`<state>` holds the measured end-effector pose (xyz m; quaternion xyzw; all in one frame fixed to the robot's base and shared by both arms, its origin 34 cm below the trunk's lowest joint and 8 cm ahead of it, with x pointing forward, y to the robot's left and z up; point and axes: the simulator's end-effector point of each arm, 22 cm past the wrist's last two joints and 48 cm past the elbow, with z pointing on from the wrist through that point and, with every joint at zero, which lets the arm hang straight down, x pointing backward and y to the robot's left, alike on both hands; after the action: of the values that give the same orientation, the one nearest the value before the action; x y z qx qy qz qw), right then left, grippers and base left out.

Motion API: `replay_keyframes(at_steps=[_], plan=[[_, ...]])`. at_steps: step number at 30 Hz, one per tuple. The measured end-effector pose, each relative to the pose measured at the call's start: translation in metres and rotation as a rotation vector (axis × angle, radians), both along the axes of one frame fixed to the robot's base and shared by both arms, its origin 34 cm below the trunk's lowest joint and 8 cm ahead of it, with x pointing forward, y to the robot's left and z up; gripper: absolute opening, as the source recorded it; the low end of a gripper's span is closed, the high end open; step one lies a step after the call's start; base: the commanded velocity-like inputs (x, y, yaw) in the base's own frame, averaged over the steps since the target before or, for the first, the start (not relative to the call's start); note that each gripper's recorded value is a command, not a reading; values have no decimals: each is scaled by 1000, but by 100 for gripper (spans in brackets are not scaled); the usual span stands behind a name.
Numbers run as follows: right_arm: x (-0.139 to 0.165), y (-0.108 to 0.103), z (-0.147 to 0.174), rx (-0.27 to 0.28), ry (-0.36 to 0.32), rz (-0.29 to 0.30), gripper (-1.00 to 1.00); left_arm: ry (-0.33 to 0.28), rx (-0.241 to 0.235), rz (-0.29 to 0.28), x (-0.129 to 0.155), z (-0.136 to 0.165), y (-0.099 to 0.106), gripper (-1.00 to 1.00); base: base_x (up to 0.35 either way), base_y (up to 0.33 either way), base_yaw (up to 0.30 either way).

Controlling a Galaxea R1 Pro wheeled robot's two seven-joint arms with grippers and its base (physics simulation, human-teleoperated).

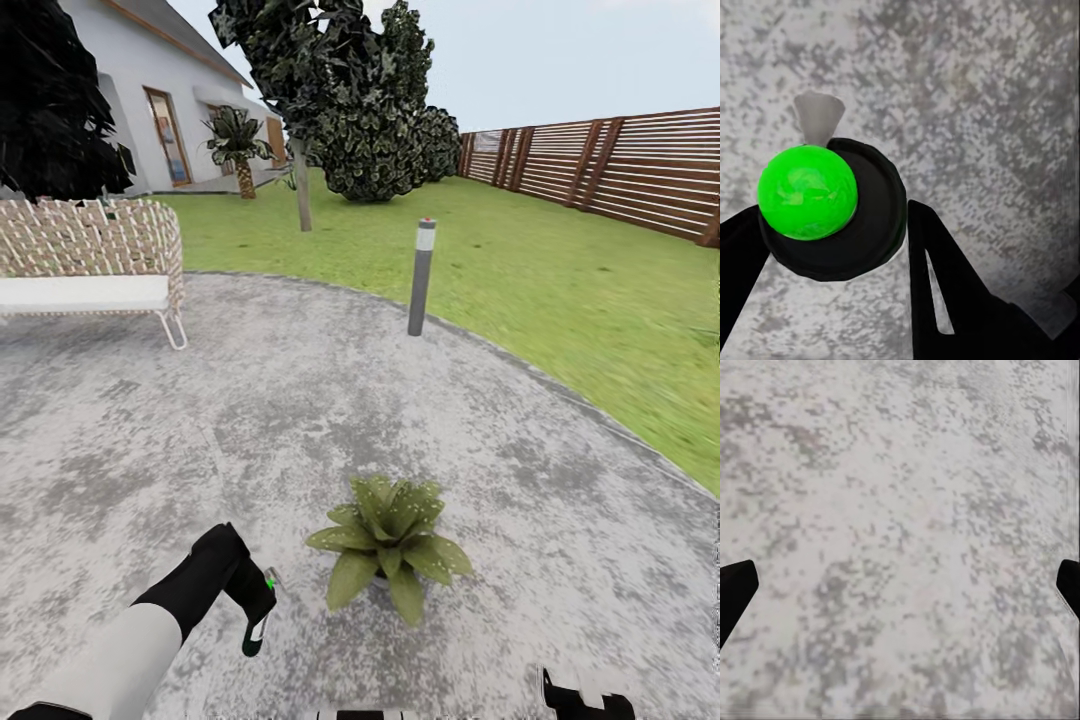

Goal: Pick up the pesticide atomizer in the garden and spray insectifuge to fully cover both potted plants in the garden.

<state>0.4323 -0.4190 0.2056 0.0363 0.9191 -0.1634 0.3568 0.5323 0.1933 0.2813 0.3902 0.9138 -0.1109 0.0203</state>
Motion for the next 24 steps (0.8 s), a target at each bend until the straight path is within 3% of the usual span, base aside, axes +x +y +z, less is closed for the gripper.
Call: replay_keyframes(at_steps=[7, 17, 19, 24], plan=[[0, 1, 0, 0, 1, 2, 100, -8, 5, 2, 2, 0, 1, -100, -4, -151, 14], [0, 1, 0, 1, 2, 2, 100, -10, 19, 14, -1, -6, 2, -100, 0, -3, 217], [0, 1, 0, 1, 2, 2, 100, -13, 41, 21, -3, -11, 5, -100, 0, 0, 30], [0, 1, 0, 1, 2, 4, 100, -58, 39, 130, 6, -20, -1, -100, 0, 0, 2]])
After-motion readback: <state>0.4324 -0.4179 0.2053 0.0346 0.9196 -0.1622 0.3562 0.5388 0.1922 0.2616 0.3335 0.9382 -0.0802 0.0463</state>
